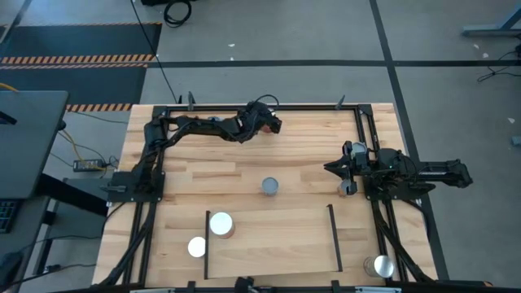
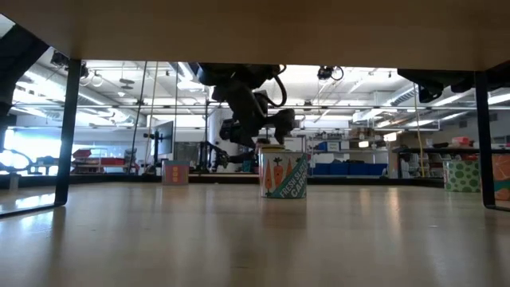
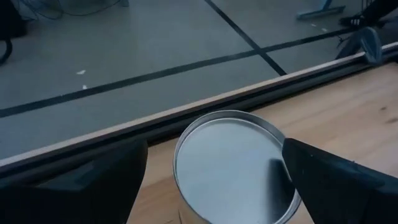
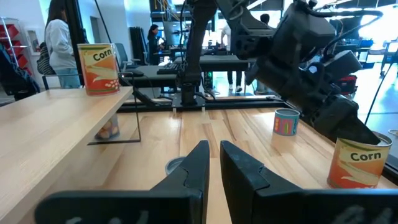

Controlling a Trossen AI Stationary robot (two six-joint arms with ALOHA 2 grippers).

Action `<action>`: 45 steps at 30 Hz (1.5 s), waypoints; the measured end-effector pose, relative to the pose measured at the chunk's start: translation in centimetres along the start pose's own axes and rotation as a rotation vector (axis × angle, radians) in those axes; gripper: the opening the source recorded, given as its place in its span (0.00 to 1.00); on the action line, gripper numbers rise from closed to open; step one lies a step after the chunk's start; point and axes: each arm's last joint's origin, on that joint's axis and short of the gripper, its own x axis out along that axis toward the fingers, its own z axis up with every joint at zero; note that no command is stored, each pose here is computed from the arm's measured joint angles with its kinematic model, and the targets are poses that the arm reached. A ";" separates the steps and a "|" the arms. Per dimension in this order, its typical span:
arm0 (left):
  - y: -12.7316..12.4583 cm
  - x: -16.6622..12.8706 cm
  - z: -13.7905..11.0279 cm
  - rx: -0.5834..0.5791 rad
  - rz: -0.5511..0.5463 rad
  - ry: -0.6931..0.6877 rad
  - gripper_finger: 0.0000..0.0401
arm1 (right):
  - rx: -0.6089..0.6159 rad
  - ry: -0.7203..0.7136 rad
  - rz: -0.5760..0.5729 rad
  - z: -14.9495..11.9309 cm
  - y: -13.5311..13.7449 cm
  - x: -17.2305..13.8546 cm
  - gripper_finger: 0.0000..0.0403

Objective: Pick and place cans onto a shelf
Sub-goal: Put the canned corn on the shelf aligned with the other canned corn

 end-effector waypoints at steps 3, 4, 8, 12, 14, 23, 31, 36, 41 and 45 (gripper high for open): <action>0.2 0.2 0.1 -0.021 -0.010 0.005 0.94 | 0.000 0.000 0.000 0.0 0.0 0.0 0.12; 0.3 0.3 0.1 -0.040 -0.023 0.014 0.94 | 0.000 0.000 0.000 0.0 0.0 0.0 0.12; 0.1 0.2 0.0 -0.055 -0.037 0.023 0.94 | 0.000 0.000 0.000 0.0 0.0 0.0 0.12; -0.2 0.0 -0.1 -0.053 -0.042 0.017 0.92 | 0.000 0.000 0.000 0.0 0.0 0.0 0.12; -0.2 -0.1 -0.1 -0.059 -0.036 0.020 0.89 | 0.000 0.000 0.000 0.0 0.0 0.0 0.12; 1.0 0.1 -0.1 -0.122 -0.025 0.129 0.53 | 0.000 0.000 0.000 0.0 0.0 0.0 0.12; 1.2 -0.2 0.3 -0.030 -0.031 0.138 0.19 | 0.000 0.000 0.000 0.0 0.0 0.0 0.12; 1.2 -0.6 0.7 0.012 -0.079 0.158 0.04 | 0.000 0.000 0.000 0.0 0.0 0.0 0.12; 0.8 -1.7 1.2 0.097 -0.130 0.162 0.02 | 0.000 0.000 0.000 0.0 0.0 0.0 0.12; 0.3 -3.2 2.2 0.112 -0.169 0.134 0.01 | 0.000 0.000 0.000 0.0 0.0 0.0 0.12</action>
